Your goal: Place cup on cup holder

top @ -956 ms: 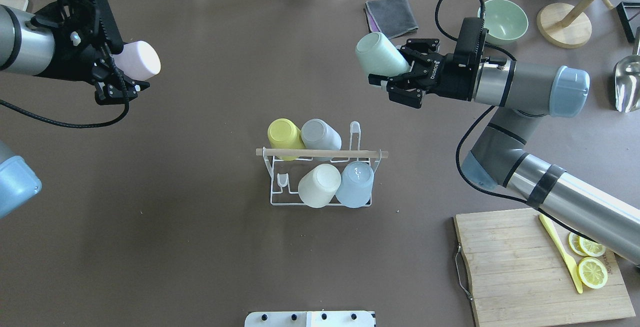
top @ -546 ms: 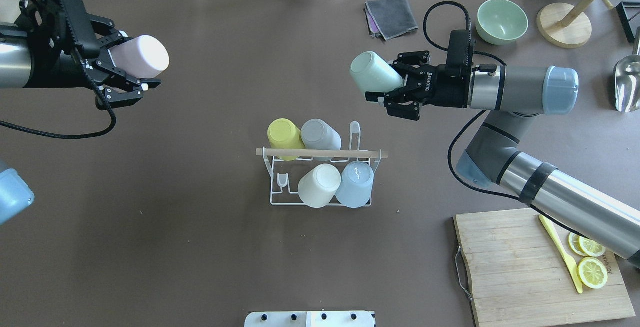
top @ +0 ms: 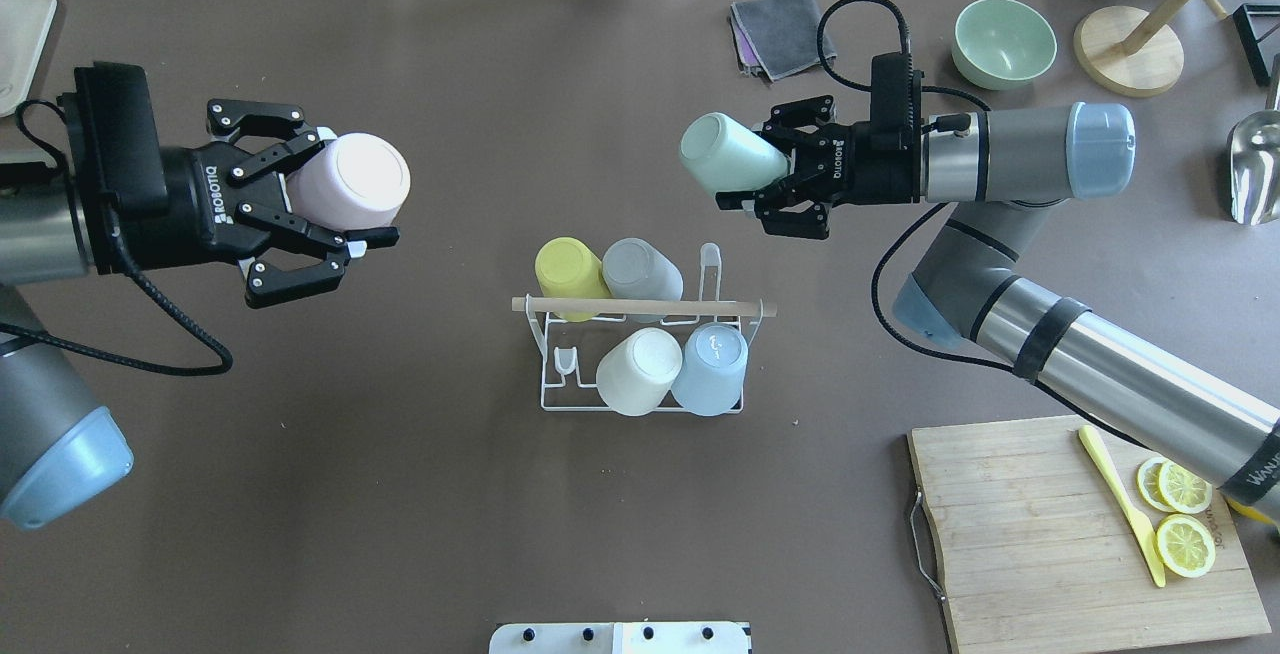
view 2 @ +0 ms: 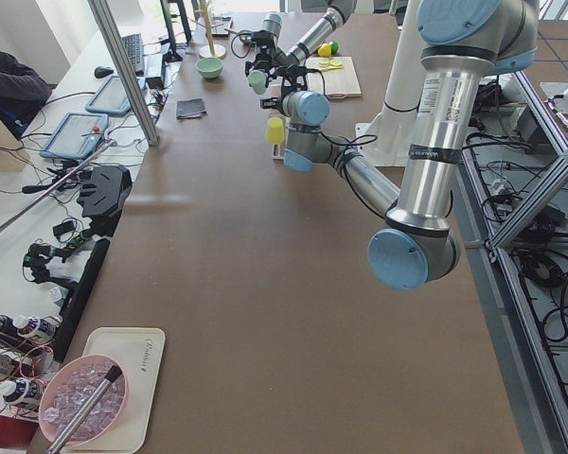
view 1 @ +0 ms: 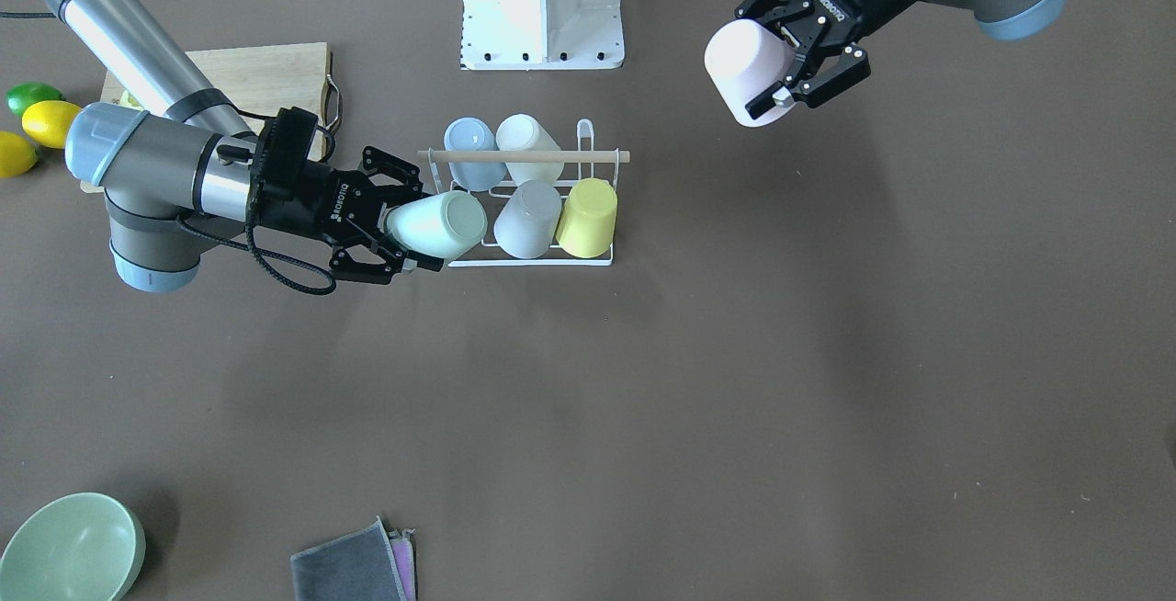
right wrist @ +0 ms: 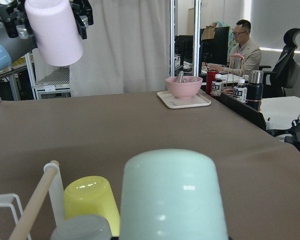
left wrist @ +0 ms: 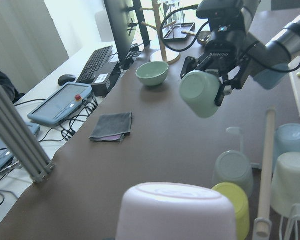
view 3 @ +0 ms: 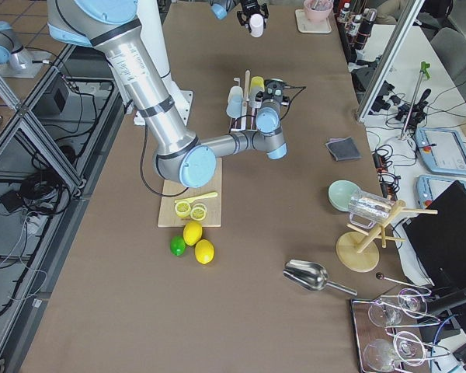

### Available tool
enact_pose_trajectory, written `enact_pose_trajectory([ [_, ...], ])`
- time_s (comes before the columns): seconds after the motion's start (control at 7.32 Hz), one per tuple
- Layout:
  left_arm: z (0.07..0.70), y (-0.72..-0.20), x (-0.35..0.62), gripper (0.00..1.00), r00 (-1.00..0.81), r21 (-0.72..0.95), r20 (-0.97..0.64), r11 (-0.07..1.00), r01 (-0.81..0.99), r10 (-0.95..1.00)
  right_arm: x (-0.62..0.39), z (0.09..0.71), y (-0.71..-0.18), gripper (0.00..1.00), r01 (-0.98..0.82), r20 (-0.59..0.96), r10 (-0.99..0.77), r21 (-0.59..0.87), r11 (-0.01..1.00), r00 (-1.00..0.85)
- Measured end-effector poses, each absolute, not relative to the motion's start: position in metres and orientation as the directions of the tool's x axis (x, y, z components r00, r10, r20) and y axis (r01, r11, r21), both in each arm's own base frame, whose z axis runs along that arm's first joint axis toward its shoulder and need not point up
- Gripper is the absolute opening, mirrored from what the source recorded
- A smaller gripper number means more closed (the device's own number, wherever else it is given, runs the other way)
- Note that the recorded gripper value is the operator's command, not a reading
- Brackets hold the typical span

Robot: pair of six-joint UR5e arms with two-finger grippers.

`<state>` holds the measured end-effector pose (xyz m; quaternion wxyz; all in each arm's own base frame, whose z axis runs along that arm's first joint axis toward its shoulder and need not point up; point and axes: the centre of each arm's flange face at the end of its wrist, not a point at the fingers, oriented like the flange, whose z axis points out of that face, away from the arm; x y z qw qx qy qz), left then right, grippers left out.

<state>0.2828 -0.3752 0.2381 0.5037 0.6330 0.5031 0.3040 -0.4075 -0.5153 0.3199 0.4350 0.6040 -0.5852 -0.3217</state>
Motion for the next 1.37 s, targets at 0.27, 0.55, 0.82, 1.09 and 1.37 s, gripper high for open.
enact_pose_trajectory([
  [0.27,0.231,-0.344,0.317,0.24,0.235,0.87,-0.118,-0.014,0.493,0.965,-0.41,0.305,-0.513,0.17,-0.466,0.081,-0.992,0.884,0.026,0.098],
  [0.55,0.23,-0.336,0.361,0.24,0.198,0.817,-0.121,-0.015,0.577,0.973,-0.409,0.309,-0.503,0.17,-0.506,0.05,-0.995,0.862,-0.003,0.091],
  [0.82,0.237,-0.328,0.386,0.24,0.186,0.793,-0.139,-0.003,0.609,0.973,-0.415,0.318,-0.495,0.17,-0.534,0.051,-0.993,0.845,-0.014,0.106],
  [1.09,0.254,-0.331,0.406,0.24,0.193,0.779,-0.157,0.002,0.627,0.969,-0.427,0.32,-0.486,0.17,-0.551,0.063,-0.991,0.835,-0.013,0.119],
  [1.37,0.26,-0.337,0.424,0.25,0.201,0.776,-0.169,0.005,0.631,0.965,-0.434,0.319,-0.48,0.17,-0.556,0.069,-0.99,0.831,-0.011,0.123],
])
